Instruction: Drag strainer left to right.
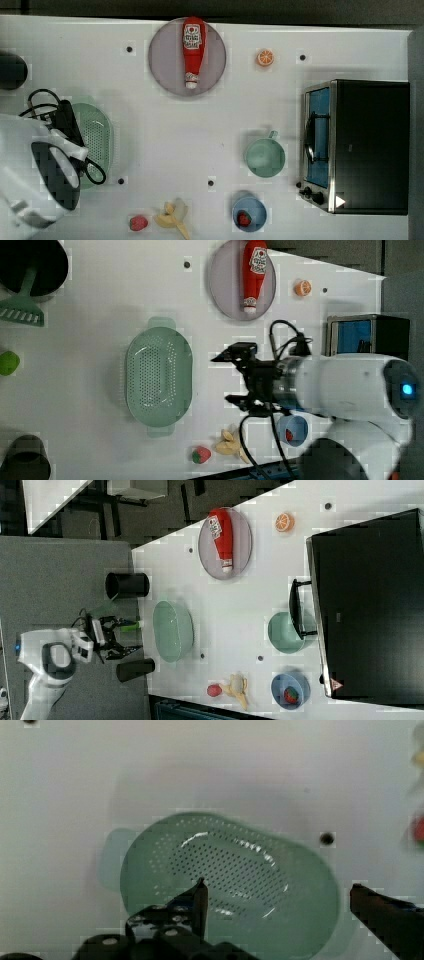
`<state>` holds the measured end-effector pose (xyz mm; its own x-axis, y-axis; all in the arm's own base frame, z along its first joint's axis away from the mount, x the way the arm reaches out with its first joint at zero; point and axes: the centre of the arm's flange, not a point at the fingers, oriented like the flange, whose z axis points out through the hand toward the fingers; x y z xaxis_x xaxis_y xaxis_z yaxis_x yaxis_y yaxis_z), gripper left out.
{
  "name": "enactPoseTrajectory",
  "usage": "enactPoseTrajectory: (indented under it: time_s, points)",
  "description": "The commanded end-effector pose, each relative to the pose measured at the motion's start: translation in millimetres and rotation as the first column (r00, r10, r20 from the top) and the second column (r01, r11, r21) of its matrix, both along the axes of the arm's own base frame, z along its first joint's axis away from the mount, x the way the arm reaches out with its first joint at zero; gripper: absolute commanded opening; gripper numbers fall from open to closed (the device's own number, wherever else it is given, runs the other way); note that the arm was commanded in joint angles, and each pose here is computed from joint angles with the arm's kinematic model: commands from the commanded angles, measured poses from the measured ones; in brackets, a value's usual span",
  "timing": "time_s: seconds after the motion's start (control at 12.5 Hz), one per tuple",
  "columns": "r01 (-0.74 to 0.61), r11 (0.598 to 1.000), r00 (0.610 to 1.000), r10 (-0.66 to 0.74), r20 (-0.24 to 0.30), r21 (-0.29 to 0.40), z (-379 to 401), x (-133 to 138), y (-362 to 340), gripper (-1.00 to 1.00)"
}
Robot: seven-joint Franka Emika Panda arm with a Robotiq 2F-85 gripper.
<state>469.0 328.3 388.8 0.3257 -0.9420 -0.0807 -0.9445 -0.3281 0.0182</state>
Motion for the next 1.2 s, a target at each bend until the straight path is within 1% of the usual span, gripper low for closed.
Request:
enactPoseTrajectory:
  time_s: [0.08, 0.24, 0.48, 0.64, 0.8, 0.96, 1.04, 1.2]
  points:
    - [0.182, 0.983, 0.982, -0.182, -0.058, -0.013, -43.7, 0.1, 4.9, 1.0]
    - [0.205, 0.979, 0.976, -0.203, -0.084, 0.018, -83.9, -0.8, 8.5, 1.0]
    - [0.237, 0.968, 0.969, -0.229, -0.098, 0.084, -136.8, 2.3, 10.7, 1.0]
    - [0.259, 0.961, 0.963, -0.248, -0.109, 0.098, -168.7, 5.0, 8.5, 1.0]
    - [0.27, 0.959, 0.96, -0.26, -0.108, 0.089, -193.2, 5.4, 5.3, 1.0]
    - [0.269, 0.961, 0.959, -0.262, -0.104, 0.061, -213.1, 2.8, 3.2, 1.0]
    - [0.256, 0.965, 0.963, -0.25, -0.099, 0.056, -218.4, -1.6, 9.0, 1.0]
    - [0.261, 0.965, 0.962, -0.258, -0.095, 0.023, -229.8, -8.8, 13.2, 1.0]
